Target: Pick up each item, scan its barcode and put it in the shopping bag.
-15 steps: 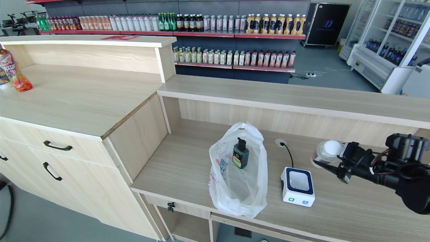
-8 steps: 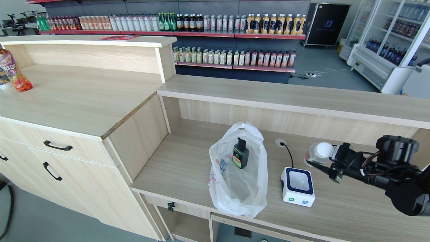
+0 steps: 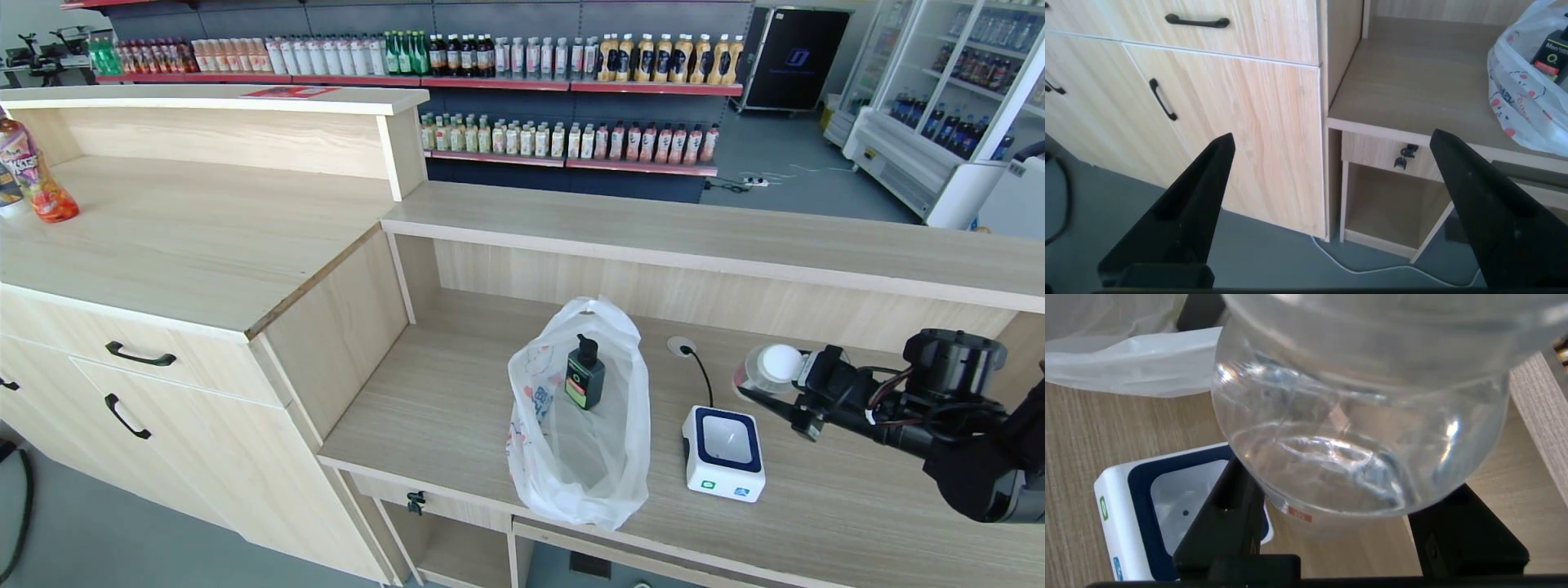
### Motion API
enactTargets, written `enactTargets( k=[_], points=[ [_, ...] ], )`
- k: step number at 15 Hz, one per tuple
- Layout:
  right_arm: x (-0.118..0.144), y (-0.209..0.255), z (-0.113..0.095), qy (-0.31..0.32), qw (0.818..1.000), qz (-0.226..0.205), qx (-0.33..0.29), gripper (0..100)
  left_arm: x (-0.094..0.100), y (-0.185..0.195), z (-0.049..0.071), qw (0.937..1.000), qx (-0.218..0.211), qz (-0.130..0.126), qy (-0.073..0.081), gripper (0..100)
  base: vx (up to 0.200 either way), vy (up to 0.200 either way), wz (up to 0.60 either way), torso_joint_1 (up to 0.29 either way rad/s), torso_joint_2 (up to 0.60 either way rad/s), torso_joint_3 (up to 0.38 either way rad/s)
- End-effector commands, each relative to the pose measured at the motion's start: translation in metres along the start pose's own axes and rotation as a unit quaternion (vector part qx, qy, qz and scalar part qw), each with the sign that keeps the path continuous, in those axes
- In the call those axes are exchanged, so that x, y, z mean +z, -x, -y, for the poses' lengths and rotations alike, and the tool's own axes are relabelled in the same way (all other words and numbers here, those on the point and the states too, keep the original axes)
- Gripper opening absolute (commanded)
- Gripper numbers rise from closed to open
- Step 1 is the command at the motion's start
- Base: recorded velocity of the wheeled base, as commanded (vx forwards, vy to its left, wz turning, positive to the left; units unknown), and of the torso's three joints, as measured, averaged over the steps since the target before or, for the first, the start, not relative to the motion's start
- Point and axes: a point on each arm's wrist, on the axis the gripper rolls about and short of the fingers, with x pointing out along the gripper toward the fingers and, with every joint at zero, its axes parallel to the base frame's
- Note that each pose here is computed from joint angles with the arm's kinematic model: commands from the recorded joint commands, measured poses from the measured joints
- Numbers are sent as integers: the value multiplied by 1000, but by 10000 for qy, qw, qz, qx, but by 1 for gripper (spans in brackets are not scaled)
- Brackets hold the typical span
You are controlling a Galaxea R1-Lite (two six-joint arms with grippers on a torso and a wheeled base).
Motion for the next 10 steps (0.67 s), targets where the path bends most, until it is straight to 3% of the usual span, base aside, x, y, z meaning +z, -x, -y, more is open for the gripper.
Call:
enactTargets(
  k=[1, 10],
  points=[
    [-2, -1, -2, -17, 10000, -8, 14, 0, 0, 0, 0, 10000, 3, 2, 1, 100, 0, 0, 0, 0, 0, 0],
    [-2, -3, -5, -122, 9999, 7, 74, 0, 0, 0, 0, 10000, 3, 2, 1, 100, 0, 0, 0, 0, 0, 0]
  ],
)
